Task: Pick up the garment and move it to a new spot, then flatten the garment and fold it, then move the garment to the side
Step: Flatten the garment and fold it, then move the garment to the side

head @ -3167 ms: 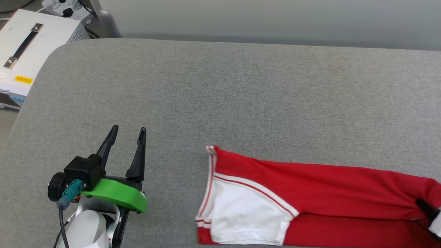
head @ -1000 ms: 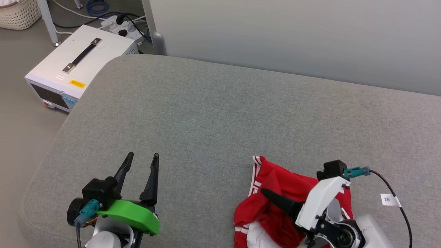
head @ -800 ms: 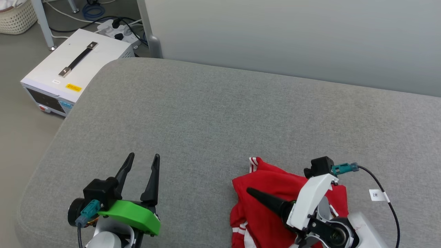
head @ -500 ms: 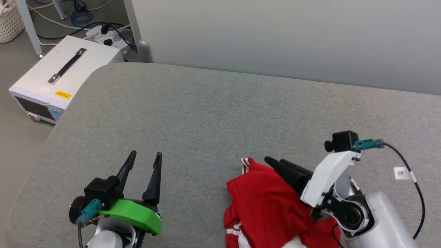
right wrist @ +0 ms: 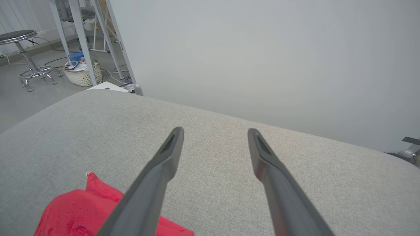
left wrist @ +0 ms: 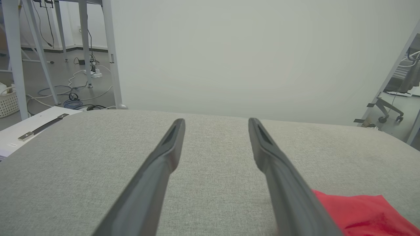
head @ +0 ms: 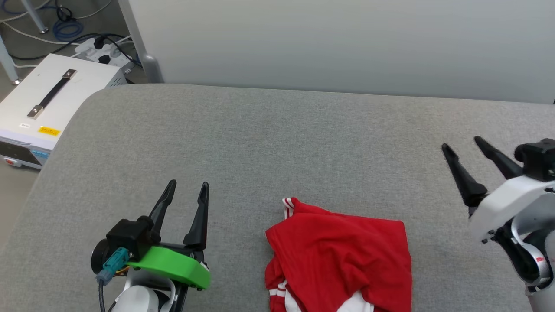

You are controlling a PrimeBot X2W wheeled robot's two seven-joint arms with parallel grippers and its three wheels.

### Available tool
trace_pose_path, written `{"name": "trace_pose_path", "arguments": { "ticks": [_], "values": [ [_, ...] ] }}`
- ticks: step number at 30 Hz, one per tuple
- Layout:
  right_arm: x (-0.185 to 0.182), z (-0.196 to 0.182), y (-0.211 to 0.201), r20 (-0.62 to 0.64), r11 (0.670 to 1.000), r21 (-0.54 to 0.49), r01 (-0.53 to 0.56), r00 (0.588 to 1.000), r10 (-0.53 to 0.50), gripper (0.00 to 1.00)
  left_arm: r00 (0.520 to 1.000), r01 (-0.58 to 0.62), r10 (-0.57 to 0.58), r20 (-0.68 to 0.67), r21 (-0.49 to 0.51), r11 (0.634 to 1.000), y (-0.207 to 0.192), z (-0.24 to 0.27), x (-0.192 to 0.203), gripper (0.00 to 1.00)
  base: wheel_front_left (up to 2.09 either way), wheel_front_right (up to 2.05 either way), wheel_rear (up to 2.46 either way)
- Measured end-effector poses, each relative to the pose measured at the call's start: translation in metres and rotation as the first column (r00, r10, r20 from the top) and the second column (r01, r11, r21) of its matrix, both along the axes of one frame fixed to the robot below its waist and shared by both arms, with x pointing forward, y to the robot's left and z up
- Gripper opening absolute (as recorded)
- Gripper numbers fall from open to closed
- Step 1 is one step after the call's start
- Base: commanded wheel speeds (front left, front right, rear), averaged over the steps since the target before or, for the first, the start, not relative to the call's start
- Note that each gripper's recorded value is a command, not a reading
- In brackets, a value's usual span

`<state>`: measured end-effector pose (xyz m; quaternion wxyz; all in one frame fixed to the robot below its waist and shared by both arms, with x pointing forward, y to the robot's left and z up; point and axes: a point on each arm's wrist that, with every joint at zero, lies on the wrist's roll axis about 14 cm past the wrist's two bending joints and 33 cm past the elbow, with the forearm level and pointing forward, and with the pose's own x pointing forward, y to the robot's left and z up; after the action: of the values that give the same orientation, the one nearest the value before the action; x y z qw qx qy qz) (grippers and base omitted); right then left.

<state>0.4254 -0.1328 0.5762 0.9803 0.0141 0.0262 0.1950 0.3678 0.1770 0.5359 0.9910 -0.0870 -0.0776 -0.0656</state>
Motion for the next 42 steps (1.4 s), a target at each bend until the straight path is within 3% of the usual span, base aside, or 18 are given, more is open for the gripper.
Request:
{"name": "trace_pose_path", "arguments": {
  "ticks": [8, 14, 21, 29, 32, 36, 39, 42],
  "values": [
    [-0.011, 0.001, -0.053, 0.146, 0.985, 0.015, 0.170, 0.975, -0.170, 1.00, 0.999, 0.038, -0.038, 0.004, -0.008, 0.999, -0.014, 0.001, 0.007, 1.00, 0.00, 0.00, 0.00],
    [-0.031, -0.017, -0.062, 0.131, 0.962, 0.117, 0.247, 0.956, -0.261, 1.00, 0.999, 0.053, -0.053, -0.010, 0.002, 0.999, -0.020, -0.005, 0.006, 1.00, 0.00, 0.00, 0.00],
    [-0.043, -0.030, -0.056, 0.110, 0.945, 0.176, 0.276, 0.948, -0.297, 1.00, 0.999, 0.053, -0.053, 0.002, 0.005, 0.999, -0.023, -0.002, 0.003, 1.00, 0.00, 0.00, 0.00],
    [-0.044, -0.040, -0.050, 0.073, 0.948, 0.171, 0.269, 0.956, -0.284, 1.00, 0.999, 0.053, -0.052, -0.009, 0.016, 0.998, -0.024, -0.006, 0.000, 1.00, 0.00, 0.00, 0.00],
    [-0.042, -0.053, -0.041, -0.002, 0.959, 0.137, 0.247, 0.969, -0.249, 1.00, 0.999, 0.050, -0.050, -0.015, 0.017, 0.999, -0.023, -0.008, 0.001, 1.00, 0.00, 0.00, 0.00],
    [-0.047, -0.079, -0.015, -0.207, 0.982, 0.091, 0.166, 0.968, -0.144, 1.00, 0.999, 0.046, -0.045, -0.025, 0.019, 0.999, -0.022, -0.011, 0.002, 1.00, 0.00, 0.00, 0.00],
    [-0.057, -0.097, -0.001, -0.370, 0.991, 0.078, 0.112, 0.926, -0.075, 1.00, 0.998, 0.048, -0.047, -0.037, 0.020, 0.999, -0.022, -0.015, 0.002, 1.00, 0.00, 0.00, 0.00],
    [-0.070, -0.120, 0.005, -0.543, 0.996, 0.040, 0.077, 0.839, -0.043, 1.00, 0.997, 0.054, -0.053, -0.049, 0.025, 0.998, -0.024, -0.019, 0.004, 1.00, 0.00, 0.00, 0.00]
  ]
}}
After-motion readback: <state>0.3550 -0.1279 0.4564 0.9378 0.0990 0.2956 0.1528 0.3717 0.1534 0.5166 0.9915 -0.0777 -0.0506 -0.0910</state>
